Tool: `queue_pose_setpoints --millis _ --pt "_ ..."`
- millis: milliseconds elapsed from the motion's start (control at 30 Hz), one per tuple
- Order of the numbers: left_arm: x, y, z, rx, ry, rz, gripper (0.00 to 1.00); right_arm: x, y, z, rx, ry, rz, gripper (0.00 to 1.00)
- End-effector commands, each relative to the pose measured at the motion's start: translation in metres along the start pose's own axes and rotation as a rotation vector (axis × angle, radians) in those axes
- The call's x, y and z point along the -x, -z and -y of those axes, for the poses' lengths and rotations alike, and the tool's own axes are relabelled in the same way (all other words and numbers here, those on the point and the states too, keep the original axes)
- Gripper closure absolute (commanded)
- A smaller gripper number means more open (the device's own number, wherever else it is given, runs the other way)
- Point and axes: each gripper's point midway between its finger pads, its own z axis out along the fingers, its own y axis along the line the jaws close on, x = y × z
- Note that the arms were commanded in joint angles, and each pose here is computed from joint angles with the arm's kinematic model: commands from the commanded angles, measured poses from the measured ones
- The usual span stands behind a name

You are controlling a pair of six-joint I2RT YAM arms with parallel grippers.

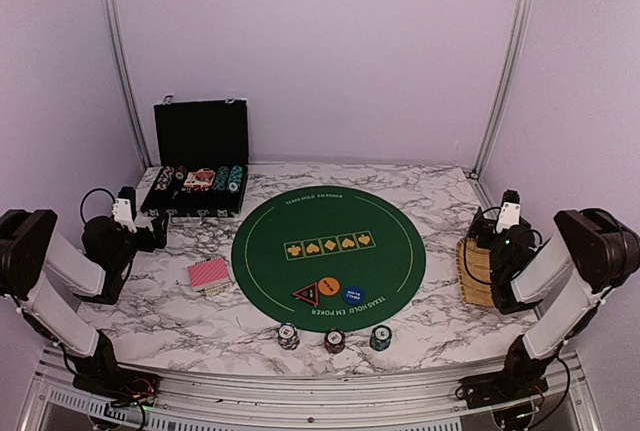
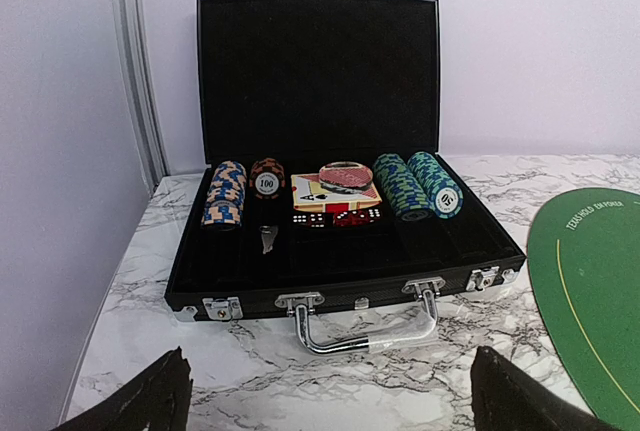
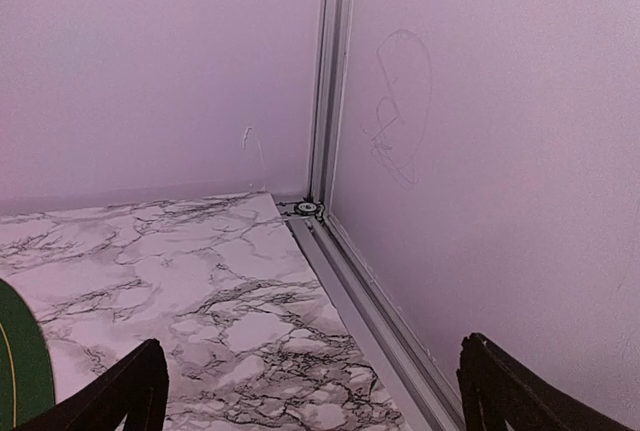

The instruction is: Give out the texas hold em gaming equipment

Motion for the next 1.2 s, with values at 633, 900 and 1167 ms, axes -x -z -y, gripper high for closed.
queue_pose_setpoints --millis 633,900,1167 --pt "0.042 -0.02 0.014 -0.146 0.077 -0.345 0.01 0.073 -0.013 -0.024 0.028 0.001 -0.035 0.01" --pt "0.059 0.003 0.013 -0.152 -0.001 -0.484 0.01 0.108 -0.004 -0.13 0.518 -0.282 -0.282 0.01" --pt "0.069 0.032 0.015 -0.174 -0.06 -0.542 0.01 0.078 0.101 -0.286 0.846 -0.023 -0.539 0.09"
